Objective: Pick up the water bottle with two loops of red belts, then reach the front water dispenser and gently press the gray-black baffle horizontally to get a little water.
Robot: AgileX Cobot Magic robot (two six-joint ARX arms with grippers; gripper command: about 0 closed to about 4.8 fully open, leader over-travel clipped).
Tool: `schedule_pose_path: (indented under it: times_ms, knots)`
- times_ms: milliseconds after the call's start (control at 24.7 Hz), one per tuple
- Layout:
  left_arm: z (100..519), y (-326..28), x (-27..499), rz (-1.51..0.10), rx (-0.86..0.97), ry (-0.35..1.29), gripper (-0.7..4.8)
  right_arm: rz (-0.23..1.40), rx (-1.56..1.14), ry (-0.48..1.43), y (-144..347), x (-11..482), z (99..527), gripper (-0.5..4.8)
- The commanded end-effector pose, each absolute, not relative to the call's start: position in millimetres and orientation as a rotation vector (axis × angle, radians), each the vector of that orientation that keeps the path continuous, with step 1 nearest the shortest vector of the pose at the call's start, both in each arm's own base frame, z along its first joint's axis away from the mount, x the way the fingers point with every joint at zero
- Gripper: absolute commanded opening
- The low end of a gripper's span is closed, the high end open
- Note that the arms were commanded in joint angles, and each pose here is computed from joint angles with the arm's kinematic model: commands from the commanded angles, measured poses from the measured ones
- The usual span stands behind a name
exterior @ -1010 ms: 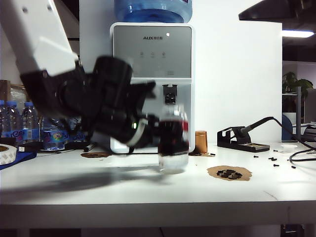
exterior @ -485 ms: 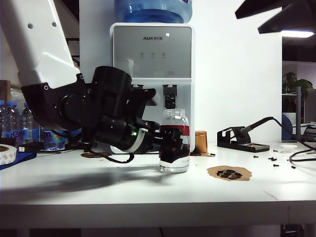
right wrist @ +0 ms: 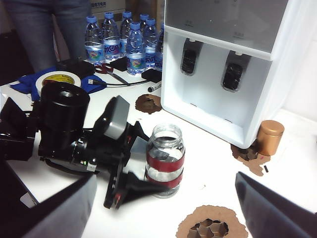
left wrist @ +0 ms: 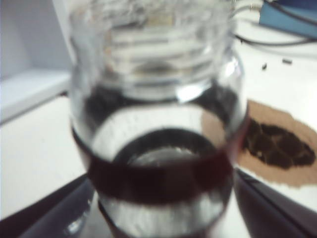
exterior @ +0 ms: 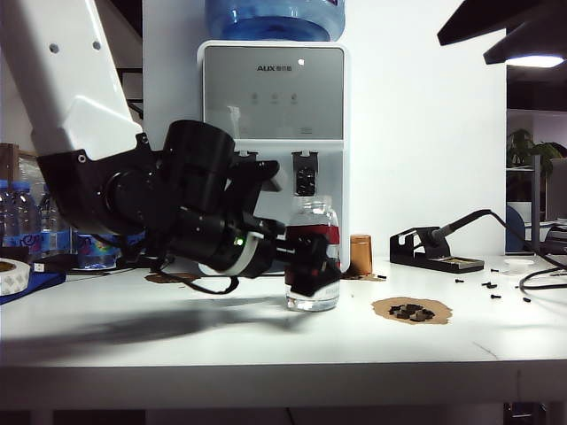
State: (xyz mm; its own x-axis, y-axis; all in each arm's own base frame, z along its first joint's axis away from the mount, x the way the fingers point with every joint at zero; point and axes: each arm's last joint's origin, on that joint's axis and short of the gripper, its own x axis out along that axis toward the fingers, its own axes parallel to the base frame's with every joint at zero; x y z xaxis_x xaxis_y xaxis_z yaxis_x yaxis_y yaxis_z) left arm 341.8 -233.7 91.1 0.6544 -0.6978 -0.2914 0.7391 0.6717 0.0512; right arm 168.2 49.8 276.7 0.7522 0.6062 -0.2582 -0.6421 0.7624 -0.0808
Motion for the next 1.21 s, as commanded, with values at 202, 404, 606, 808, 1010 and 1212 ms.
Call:
schedule_pose_path:
  times_ms: [202, 404, 606, 808, 1010, 1212]
  knots:
    - [88.4, -233.6, 341.8, -0.828, 0.174, 0.271, 4.79, 0.686, -0.17, 0.194, 49.9, 168.3, 280.2, 4.79]
    - [88.1, -233.4, 341.5, -0.849, 0.173, 0.274, 4.79, 0.684, -0.165, 0.18, 50.0, 168.7, 281.7, 4.79]
    - [87.1, -214.1, 352.9, -0.851, 0.154, 0.29, 4.79, 0.691, -0.155, 0.183, 50.2, 168.5, 281.7, 4.79]
    - [79.9, -195.0, 354.5, -0.962, 0.114, 0.341, 4.79, 0.693, -0.145, 0.186, 50.2, 168.4, 281.7, 4.79]
    - [74.3, -188.7, 337.2, -1.034, 0.114, 0.318, 4.79, 0.693, -0.145, 0.186, 50.2, 168.4, 281.8, 4.79]
    - [73.8, -171.6, 317.4, -1.025, 0.141, 0.269, 4.79, 0.694, -0.144, 0.187, 50.3, 168.4, 281.7, 4.79]
